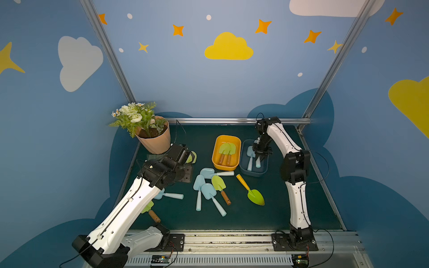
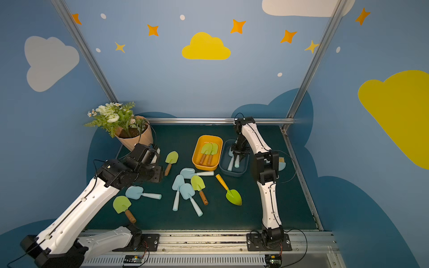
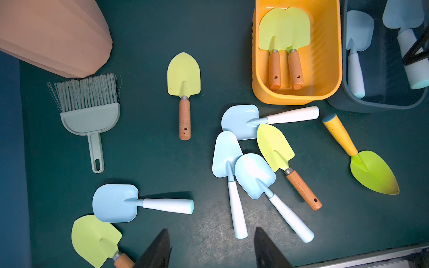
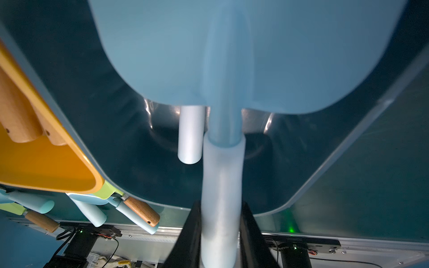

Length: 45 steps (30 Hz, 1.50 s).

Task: Sort the small shovels by color and place them into the storage box
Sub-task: Place the shovel in the storage box.

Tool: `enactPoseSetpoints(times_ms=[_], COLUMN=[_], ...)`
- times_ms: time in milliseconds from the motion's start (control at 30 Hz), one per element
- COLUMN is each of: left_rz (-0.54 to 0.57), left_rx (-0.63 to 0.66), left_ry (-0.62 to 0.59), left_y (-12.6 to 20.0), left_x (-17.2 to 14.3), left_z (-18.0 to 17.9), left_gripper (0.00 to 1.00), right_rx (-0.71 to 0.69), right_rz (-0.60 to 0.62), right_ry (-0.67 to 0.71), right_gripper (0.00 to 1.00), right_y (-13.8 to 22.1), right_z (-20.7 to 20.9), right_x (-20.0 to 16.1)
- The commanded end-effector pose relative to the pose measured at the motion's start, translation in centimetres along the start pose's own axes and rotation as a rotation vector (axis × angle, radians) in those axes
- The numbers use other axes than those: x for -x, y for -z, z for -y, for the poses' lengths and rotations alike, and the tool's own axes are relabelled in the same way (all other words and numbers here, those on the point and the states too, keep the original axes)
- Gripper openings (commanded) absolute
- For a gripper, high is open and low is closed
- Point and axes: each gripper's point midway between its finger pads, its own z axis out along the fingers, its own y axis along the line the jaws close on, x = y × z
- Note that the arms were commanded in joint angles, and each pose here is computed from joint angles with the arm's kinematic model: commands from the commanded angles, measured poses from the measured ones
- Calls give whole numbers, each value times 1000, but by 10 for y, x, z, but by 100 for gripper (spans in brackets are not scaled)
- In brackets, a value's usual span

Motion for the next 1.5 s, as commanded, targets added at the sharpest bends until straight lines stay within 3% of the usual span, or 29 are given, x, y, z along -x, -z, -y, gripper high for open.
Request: enactPoseSetpoints(times_ms=[0,533,1467], left_rz=[-12,-32,-49], left_rx=[-2,10,14], left_ry=[-3,-7,-3], left_y=[-5,-7,-10], left_x=[-2,-7,-15], left_z=[0,-2,-5], left_gripper=[50,50,50], right_rx=[-23,-52,-71], right_rz=[-44,-54,-115], right_ry=[8,21,29], right_gripper=[3,3,9], right_y=[-2,-22,-57], right_z=[9,20,20], right_x=[-4,18,20])
